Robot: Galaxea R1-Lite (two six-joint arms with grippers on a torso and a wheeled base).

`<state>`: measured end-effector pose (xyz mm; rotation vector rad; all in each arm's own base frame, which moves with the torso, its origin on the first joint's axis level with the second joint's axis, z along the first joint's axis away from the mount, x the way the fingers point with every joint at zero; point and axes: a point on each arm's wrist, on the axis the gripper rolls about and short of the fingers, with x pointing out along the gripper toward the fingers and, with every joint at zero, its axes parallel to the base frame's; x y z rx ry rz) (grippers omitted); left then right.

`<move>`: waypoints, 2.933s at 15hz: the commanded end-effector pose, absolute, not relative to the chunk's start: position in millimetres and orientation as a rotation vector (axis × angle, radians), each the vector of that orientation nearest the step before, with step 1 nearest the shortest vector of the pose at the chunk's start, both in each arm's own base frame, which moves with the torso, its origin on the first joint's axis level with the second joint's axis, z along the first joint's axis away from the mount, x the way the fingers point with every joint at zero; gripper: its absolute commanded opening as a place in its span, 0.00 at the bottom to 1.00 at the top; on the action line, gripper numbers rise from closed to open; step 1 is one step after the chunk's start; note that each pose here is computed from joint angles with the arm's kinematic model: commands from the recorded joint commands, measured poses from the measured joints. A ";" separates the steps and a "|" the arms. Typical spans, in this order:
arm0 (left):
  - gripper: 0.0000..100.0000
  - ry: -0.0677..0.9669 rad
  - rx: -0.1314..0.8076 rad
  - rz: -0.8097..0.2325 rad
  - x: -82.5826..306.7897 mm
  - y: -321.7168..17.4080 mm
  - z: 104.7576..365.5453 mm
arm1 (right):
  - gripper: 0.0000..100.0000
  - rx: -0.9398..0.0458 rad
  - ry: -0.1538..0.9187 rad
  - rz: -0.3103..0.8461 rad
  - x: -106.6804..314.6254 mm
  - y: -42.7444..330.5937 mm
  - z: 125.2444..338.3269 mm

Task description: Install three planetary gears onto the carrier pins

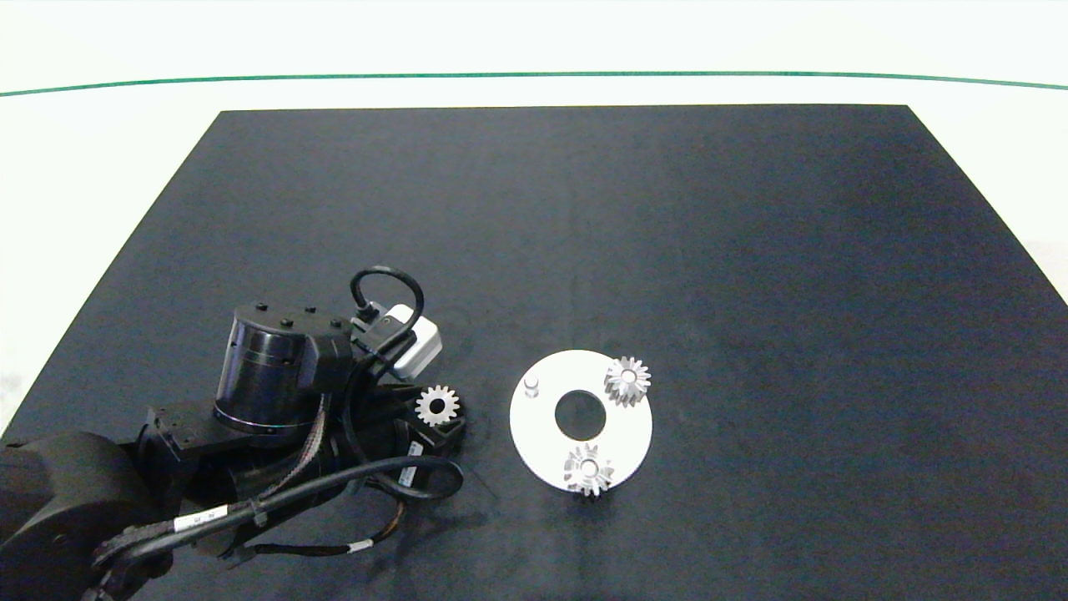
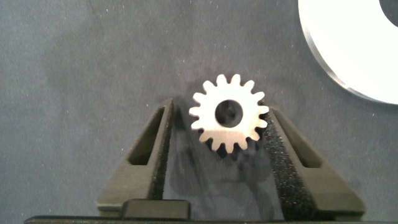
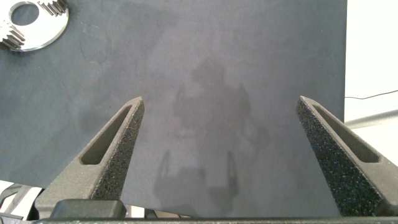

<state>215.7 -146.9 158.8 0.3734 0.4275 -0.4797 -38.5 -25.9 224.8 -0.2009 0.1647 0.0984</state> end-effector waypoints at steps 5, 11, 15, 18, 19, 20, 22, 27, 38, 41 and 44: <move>0.38 0.419 0.372 -0.478 216.3 -147.2 159.5 | 1.00 -0.206 0.173 0.101 -37.1 -25.5 225.0; 0.26 0.420 0.374 -0.480 215.6 -147.2 159.3 | 1.00 -0.207 0.174 0.101 -37.0 -25.4 224.7; 0.19 0.416 0.379 -0.482 216.1 -148.1 160.1 | 1.00 -0.206 0.173 0.101 -37.1 -25.5 225.0; 0.13 0.412 0.377 -0.481 216.2 -147.7 161.6 | 1.00 -0.206 0.172 0.100 -37.4 -25.6 225.0; 0.11 0.413 0.378 -0.481 215.7 -147.3 161.2 | 1.00 -0.206 0.172 0.100 -37.4 -25.6 225.0; 0.08 0.415 0.378 -0.481 215.9 -147.4 160.8 | 1.00 -0.206 0.173 0.102 -37.1 -25.5 225.0; 0.05 0.412 0.376 -0.480 214.8 -146.7 161.8 | 1.00 -0.205 0.170 0.100 -37.4 -25.6 225.1; 0.01 0.346 0.355 -0.505 203.1 -146.9 180.5 | 1.00 -0.206 0.173 0.102 -37.1 -25.5 225.0; 0.01 0.323 0.428 -0.637 179.8 -194.7 221.8 | 1.00 -0.204 0.172 0.099 -36.0 -24.8 226.9; 0.01 0.332 0.440 -0.624 187.3 -204.5 218.5 | 1.00 -0.203 0.166 0.096 -36.7 -25.0 228.3; 0.01 0.337 0.455 -0.624 197.2 -220.2 214.7 | 1.00 -0.197 0.154 0.090 -38.0 -25.3 233.0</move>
